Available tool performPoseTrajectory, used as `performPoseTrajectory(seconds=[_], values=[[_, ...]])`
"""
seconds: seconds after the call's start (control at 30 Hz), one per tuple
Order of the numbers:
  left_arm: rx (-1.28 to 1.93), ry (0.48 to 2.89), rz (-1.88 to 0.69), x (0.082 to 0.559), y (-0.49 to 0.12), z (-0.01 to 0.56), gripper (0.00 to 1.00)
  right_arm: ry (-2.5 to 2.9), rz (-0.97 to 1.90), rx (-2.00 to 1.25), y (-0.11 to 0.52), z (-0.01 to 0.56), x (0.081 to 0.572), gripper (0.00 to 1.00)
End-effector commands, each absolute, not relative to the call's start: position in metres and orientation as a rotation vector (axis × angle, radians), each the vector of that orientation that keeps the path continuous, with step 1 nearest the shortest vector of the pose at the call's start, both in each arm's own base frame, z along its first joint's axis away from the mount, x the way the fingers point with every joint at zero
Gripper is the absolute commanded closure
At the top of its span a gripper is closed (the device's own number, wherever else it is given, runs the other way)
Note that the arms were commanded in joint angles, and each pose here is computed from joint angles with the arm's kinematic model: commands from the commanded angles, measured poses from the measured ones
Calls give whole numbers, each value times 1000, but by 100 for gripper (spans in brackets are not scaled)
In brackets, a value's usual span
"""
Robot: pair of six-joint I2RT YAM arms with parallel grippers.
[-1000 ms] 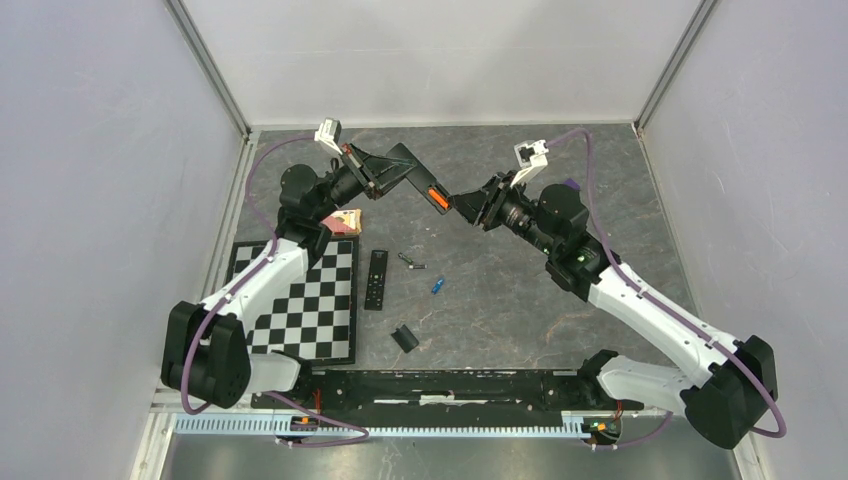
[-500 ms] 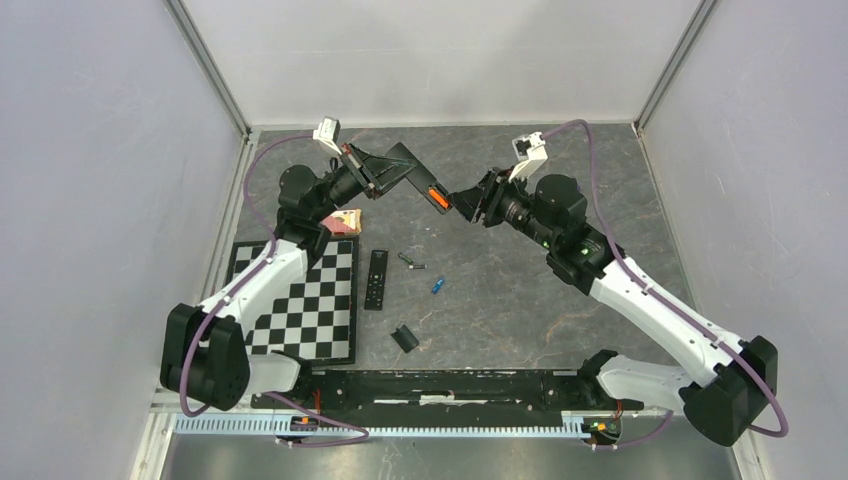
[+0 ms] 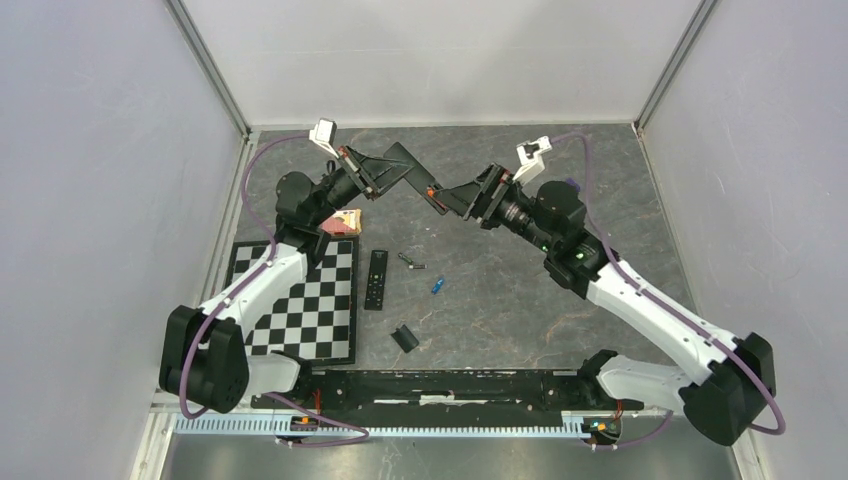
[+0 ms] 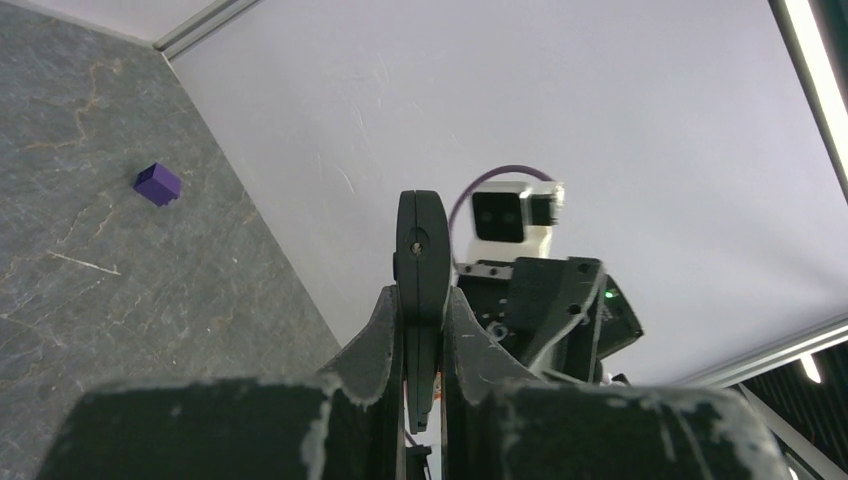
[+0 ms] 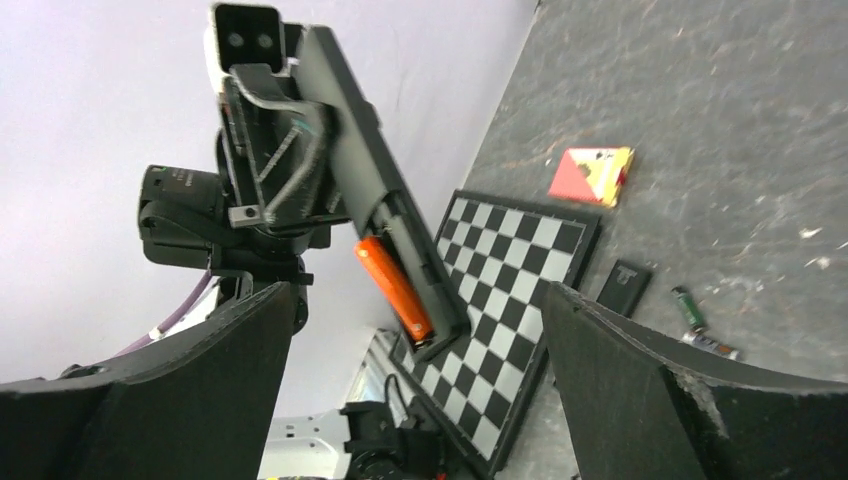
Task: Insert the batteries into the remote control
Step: Load the battery into the remote control.
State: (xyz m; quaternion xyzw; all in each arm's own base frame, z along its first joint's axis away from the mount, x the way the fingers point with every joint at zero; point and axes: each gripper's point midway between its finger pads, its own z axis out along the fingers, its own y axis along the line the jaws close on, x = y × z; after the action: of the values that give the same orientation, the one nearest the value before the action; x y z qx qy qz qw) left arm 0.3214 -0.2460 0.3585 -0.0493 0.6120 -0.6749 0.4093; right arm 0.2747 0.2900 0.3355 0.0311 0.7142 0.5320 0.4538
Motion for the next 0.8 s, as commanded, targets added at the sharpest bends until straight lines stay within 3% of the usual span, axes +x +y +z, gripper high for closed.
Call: performPoseTrajectory(seconds=[0.0, 0.33, 0.77], values=[[-19, 1416, -1690, 310, -243, 386, 98, 1713, 1514, 125, 309, 349, 272, 2], [11, 1417, -1698, 305, -244, 386, 98, 1666, 1580, 136, 319, 358, 279, 9], [10, 1414, -1708, 304, -244, 388, 98, 1666, 1595, 111, 327, 358, 284, 33]])
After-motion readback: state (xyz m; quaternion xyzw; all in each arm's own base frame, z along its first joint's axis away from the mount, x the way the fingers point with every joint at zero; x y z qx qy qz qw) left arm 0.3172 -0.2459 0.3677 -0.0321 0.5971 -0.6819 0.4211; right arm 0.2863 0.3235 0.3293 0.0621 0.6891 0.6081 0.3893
